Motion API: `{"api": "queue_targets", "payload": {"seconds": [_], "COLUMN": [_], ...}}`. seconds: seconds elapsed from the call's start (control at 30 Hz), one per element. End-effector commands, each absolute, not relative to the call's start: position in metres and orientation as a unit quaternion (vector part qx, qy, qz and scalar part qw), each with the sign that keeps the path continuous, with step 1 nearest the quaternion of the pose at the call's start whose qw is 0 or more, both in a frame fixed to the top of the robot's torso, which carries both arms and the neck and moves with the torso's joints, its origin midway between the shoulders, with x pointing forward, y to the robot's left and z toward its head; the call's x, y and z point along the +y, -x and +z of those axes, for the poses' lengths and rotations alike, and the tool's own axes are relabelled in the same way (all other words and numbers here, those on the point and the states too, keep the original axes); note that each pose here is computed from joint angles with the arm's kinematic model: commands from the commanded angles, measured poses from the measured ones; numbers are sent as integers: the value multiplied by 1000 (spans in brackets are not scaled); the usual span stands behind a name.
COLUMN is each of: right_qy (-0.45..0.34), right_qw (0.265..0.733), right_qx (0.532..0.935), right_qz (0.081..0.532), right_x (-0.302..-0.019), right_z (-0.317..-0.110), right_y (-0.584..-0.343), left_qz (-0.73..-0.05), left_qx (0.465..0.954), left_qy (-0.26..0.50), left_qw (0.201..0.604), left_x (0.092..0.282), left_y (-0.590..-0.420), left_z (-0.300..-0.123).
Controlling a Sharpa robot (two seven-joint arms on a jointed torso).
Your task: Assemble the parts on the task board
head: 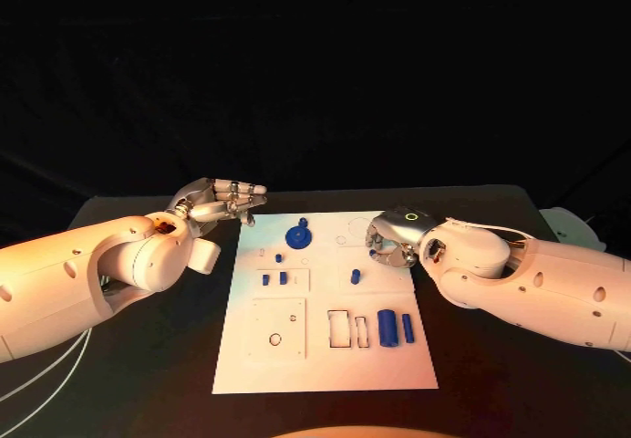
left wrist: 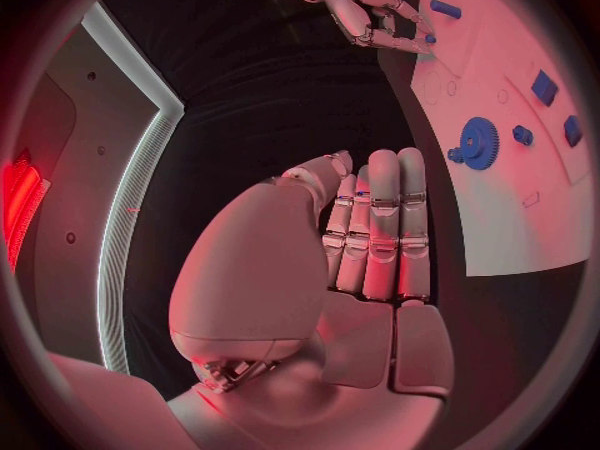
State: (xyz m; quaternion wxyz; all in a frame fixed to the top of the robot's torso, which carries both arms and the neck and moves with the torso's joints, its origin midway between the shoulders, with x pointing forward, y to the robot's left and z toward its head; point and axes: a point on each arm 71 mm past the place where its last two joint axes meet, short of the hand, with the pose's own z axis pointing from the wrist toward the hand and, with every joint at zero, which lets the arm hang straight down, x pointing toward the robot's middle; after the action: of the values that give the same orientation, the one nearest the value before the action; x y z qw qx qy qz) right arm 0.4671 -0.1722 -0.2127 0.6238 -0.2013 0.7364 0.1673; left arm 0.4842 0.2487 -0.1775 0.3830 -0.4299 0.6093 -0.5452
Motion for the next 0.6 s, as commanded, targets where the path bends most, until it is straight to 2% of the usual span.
{"api": "queue_targets", "payload": {"seconds": [0.03,0.6], "right_qy": [214,218], "right_qw": [616,607], "right_qx": [743,749], "right_qz": [151,154], "right_x": [-172,-168], "right_z": [-217,-223], "right_y": [-467,-465], "left_qz": [-560,-556], "left_qx": [601,603], "left_qy": [430,433], "left_qw": [374,374], "left_x": [247,249], "left_y": [-483,-484], "left_z": [-175,-176]}}
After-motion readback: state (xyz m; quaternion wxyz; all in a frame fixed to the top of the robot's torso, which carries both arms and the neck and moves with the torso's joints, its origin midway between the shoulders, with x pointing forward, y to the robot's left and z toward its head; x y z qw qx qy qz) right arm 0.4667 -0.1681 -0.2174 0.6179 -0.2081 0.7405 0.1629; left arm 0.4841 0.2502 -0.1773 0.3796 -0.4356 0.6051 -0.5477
